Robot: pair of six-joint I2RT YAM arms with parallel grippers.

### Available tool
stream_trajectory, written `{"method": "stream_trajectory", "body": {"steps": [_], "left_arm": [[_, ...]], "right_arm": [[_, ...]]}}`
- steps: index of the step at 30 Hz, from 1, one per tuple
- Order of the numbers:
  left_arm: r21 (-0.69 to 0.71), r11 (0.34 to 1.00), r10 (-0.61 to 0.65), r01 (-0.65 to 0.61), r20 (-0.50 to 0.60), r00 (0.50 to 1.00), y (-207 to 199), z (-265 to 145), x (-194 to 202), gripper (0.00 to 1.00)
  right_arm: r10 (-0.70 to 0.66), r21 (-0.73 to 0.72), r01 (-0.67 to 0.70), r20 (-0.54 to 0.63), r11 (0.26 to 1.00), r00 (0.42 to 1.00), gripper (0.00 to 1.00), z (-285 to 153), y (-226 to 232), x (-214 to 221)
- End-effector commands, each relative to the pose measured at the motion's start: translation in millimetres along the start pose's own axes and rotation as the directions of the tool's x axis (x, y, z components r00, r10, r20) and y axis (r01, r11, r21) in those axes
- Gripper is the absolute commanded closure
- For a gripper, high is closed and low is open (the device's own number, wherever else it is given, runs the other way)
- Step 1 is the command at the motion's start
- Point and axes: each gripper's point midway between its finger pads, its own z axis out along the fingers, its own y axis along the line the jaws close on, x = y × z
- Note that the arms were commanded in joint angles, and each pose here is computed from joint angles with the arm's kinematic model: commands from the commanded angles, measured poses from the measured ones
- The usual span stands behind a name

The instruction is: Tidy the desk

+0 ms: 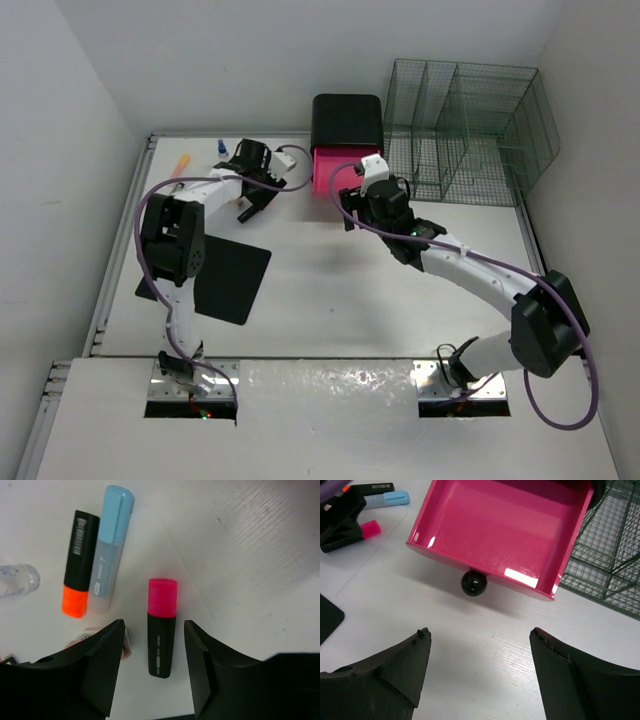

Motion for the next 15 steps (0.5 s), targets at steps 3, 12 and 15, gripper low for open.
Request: {"method": "stream_trajectory", "body": {"steps": [3,12,15], "left_arm": [[0.07,0.997,-0.026,0.027,-0.015,1.0,5,11,1,0.51],[0.131,0.99,-0.041,0.057,-0.123,0.992,-13,36,35,0.61],[0.145,0.987,-0.046,0.065,-0.131,0.99,-17,36,37,0.7]], "right_arm": [[0.0,0.021,-0.001,0.07,1.0,0.998,0.22,-16,-8,-20],[-0.011,0.04,0.009,0.065,0.999,0.998,0.2,-14,-12,-18],[-0.009,0.041,0.006,0.073,0.999,0.997,0.2,-16,-12,-20]]}}
